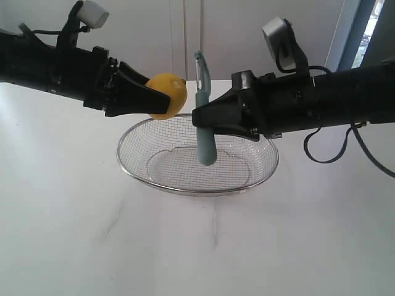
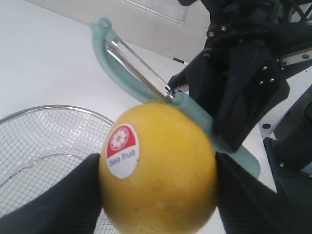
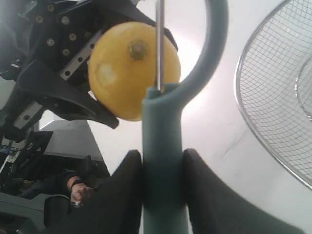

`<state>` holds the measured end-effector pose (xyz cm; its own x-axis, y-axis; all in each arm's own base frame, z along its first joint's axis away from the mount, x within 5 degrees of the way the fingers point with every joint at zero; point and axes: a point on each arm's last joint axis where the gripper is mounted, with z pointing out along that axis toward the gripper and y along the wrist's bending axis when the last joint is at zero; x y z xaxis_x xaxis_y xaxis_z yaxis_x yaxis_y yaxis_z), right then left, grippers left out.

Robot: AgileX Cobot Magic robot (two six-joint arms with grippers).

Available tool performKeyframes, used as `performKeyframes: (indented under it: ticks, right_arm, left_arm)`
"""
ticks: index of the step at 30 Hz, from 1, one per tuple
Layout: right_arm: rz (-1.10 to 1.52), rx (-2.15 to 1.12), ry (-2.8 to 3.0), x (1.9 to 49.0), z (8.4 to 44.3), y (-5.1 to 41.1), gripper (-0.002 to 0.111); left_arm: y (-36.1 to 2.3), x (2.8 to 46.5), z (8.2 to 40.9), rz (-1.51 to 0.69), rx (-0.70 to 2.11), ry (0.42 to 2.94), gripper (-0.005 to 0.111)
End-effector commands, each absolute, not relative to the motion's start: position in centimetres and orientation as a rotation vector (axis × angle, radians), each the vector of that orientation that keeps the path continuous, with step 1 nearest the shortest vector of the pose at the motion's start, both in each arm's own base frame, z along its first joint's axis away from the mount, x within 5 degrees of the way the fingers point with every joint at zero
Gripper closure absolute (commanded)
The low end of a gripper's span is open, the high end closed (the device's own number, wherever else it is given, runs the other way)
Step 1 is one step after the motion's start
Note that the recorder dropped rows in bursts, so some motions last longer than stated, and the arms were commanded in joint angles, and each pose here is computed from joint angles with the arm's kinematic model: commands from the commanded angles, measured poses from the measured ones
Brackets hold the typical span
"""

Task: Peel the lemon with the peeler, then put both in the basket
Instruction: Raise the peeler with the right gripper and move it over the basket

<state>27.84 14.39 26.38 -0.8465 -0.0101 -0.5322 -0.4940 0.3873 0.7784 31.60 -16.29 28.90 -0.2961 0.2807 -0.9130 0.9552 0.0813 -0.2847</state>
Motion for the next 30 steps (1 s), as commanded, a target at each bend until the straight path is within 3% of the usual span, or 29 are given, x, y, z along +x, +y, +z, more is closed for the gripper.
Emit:
performKeyframes:
  ticks: [1,21,30]
  right_arm:
    - [1.384,-0.422,2.194,28.3,26.6,14.0,0.108]
    - [0.906,-0.367,2.347,32.2,29.9,12.5,0.108]
    - [0.786,-0.349,2.505,34.3,29.4,12.3,0.108]
  left_arm:
    - [-16.3,31.4,29.6,-1.277,1.232,1.635,0.107]
    - [-16.3,31.4,29.6,-1.284,1.23,1.632,0.107]
    - [-16.3,31.4,29.6,-1.284,1.23,1.632,0.107]
